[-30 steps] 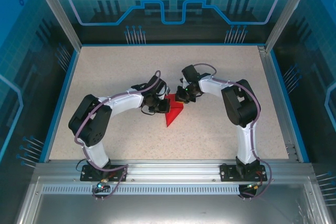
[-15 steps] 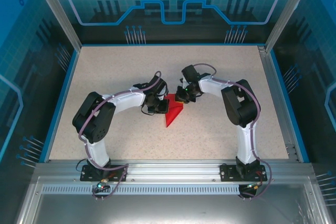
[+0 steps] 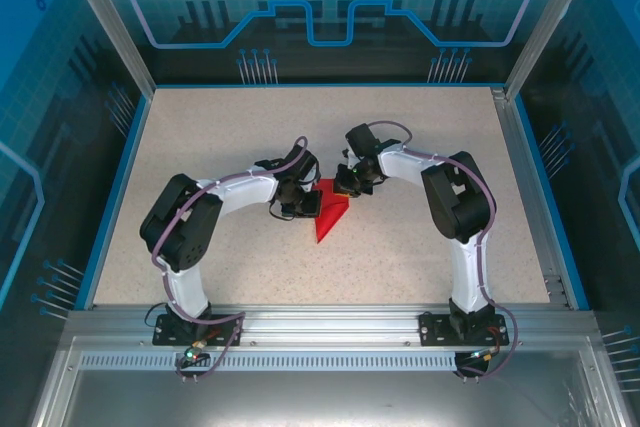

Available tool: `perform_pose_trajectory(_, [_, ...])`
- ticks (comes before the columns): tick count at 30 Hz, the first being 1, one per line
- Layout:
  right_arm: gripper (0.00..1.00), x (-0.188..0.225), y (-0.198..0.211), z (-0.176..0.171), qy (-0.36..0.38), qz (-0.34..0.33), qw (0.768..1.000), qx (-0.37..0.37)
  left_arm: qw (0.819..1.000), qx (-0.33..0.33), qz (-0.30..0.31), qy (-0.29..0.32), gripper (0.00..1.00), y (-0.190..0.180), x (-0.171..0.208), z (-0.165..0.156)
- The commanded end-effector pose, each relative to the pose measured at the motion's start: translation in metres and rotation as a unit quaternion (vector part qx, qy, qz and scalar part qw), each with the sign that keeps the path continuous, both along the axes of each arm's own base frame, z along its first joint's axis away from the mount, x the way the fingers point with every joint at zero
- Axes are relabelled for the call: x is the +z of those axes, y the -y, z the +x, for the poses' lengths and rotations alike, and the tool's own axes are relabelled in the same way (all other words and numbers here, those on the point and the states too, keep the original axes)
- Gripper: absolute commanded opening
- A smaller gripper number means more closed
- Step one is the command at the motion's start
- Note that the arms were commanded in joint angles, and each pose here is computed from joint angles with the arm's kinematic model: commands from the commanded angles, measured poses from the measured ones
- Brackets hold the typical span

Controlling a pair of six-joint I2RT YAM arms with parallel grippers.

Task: Fold a paper plane with a square sheet of paper (pick it up from the middle)
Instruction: Third fold the triangle at the center of the table.

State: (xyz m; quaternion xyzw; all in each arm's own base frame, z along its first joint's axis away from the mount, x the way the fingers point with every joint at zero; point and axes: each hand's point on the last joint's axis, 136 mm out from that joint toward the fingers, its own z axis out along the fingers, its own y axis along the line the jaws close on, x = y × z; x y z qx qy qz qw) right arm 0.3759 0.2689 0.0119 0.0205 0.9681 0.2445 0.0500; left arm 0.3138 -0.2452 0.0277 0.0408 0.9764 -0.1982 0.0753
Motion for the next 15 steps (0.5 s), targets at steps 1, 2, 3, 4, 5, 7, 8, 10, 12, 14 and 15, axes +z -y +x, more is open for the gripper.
perform_pose_trajectory(1, [0.14,-0.026,0.015,-0.030,-0.055,-0.052,0.997,0.006,1.000,0.009,-0.009,-0.012,0.00,0.003,0.000,0.004])
perform_pose_trajectory(2, [0.14,-0.026,0.015,-0.030,-0.055,-0.052,0.997,0.006,1.000,0.009,-0.008,-0.013,0.00,0.003,-0.001,0.004])
perform_pose_trajectory(3, [0.14,-0.026,0.015,-0.030,-0.056,-0.052,0.997,0.006,1.000,0.010,-0.004,-0.014,0.00,0.001,-0.002,0.004])
perform_pose_trajectory(4, [0.14,-0.026,0.015,-0.030,-0.055,-0.052,0.997,0.005,1.000,0.010,-0.002,-0.014,0.00,0.000,-0.003,0.004])
perform_pose_trajectory(5, [0.14,-0.026,0.015,-0.031,-0.056,-0.052,0.997,0.005,1.000,0.010,-0.002,-0.014,0.00,0.000,-0.004,0.004])
perform_pose_trajectory(7, [0.14,-0.027,0.015,-0.031,-0.056,-0.051,0.997,0.004,1.000,0.007,-0.005,-0.015,0.00,0.002,-0.007,0.003])
perform_pose_trajectory(8, [0.14,-0.027,0.014,-0.031,-0.057,-0.050,0.997,0.004,1.000,0.007,-0.007,-0.017,0.00,0.002,-0.007,0.003])
perform_pose_trajectory(10, [0.14,-0.028,0.014,-0.032,-0.058,-0.050,0.997,0.005,1.000,0.008,-0.011,-0.011,0.00,0.003,-0.004,0.004])
perform_pose_trajectory(12, [0.14,-0.029,0.015,-0.034,-0.059,-0.051,0.997,0.006,1.000,0.010,-0.016,-0.003,0.00,0.003,0.001,0.005])
perform_pose_trajectory(14, [0.14,-0.029,0.015,-0.034,-0.059,-0.052,0.997,0.005,1.000,0.009,-0.023,0.003,0.00,0.004,0.006,0.006])
perform_pose_trajectory(15, [0.14,-0.029,0.016,-0.035,-0.060,-0.052,0.997,0.005,1.000,0.008,-0.024,0.007,0.01,0.005,0.009,0.006])
